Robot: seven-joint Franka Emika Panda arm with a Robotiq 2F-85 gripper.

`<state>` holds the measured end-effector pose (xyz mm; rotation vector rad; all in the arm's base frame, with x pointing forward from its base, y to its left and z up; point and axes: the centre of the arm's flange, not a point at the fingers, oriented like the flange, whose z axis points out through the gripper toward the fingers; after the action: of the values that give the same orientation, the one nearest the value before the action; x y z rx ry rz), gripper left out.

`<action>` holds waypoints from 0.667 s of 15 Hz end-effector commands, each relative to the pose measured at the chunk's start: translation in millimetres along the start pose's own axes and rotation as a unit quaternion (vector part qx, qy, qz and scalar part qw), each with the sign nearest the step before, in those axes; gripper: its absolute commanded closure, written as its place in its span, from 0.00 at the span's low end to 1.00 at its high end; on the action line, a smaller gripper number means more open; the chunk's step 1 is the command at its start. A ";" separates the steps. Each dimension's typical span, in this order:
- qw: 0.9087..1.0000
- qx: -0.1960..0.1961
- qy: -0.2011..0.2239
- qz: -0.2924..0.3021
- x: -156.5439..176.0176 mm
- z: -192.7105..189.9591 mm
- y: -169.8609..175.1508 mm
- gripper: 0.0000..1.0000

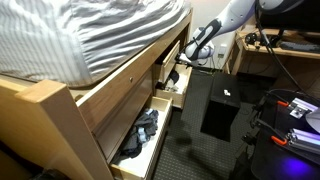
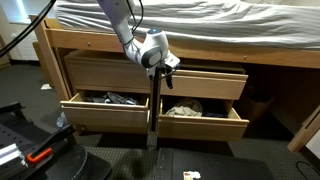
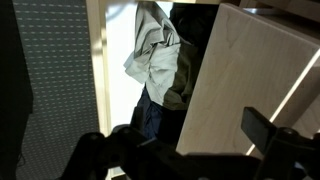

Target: Close the top right drawer

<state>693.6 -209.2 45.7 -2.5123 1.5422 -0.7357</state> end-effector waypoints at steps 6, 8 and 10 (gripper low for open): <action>0.993 0.053 -0.042 -0.092 -30.4 3.6 -38.1 0.00; 0.990 0.072 -0.052 -0.113 -38.6 4.2 -52.7 0.00; 0.989 0.074 -0.051 -0.116 -37.6 4.6 -53.7 0.00</action>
<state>725.5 -151.9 46.3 -2.5978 1.1326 -0.7061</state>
